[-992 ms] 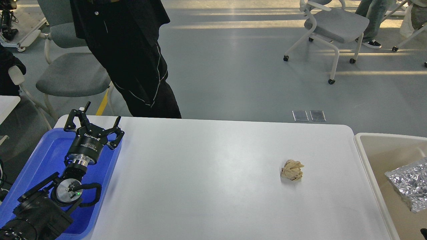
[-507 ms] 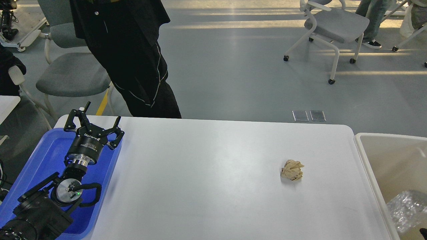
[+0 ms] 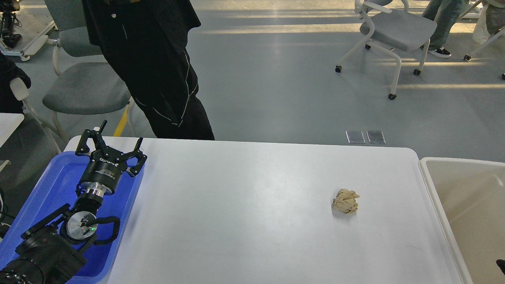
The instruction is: Tidy desktop
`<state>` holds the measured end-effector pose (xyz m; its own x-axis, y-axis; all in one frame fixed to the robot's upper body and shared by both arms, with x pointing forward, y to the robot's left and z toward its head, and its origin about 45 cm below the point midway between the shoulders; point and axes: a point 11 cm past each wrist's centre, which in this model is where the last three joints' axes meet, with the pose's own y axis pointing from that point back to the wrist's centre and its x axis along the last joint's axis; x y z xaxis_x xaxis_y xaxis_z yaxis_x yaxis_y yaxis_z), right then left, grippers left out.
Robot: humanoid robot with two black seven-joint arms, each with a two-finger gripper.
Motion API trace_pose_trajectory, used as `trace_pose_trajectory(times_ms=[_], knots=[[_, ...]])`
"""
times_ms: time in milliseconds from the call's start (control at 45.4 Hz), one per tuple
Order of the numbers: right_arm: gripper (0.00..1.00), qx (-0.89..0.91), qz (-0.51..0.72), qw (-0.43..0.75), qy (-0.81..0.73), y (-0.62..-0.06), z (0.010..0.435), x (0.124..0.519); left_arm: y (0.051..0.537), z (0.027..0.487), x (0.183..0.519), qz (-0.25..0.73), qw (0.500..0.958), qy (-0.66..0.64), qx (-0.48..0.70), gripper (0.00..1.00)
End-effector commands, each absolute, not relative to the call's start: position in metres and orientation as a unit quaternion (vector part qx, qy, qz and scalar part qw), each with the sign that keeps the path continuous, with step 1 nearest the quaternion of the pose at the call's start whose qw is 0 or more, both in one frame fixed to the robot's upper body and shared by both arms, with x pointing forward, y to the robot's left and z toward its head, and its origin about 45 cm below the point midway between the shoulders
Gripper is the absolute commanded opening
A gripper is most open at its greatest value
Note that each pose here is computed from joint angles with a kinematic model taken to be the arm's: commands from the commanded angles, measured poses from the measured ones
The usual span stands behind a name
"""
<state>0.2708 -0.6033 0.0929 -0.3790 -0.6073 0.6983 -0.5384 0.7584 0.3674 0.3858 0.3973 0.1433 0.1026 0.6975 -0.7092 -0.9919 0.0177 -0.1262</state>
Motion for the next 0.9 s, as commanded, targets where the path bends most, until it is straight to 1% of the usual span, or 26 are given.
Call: trace_pose_trajectory(times_ms=[0, 176, 485, 705, 881], knots=[[1.0, 0.387, -0.037, 0.401, -0.829, -0.598, 0.1, 0.287, 0.397, 0.143, 0.386, 0.627, 0.673, 0.235, -0.313, 1.0], [1.0, 0.474, -0.062, 0.285, -0.831, -0.605, 0.131, 0.311, 0.397, 0.143, 0.386, 0.627, 0.673, 0.235, -0.313, 1.0], [1.0, 0.578, -0.116, 0.13, -0.798, -0.572, 0.15, 0.349, 0.397, 0.143, 0.386, 0.627, 0.673, 0.235, -0.313, 1.0], [1.0, 0.684, -0.164, 0.051, -0.709, -0.516, 0.147, 0.373, 0.397, 0.143, 0.386, 0.627, 0.674, 0.235, -0.313, 1.0], [1.0, 0.716, -0.192, -0.039, -0.67, -0.475, 0.15, 0.394, 0.397, 0.143, 0.386, 0.626, 0.674, 0.236, -0.312, 1.0]])
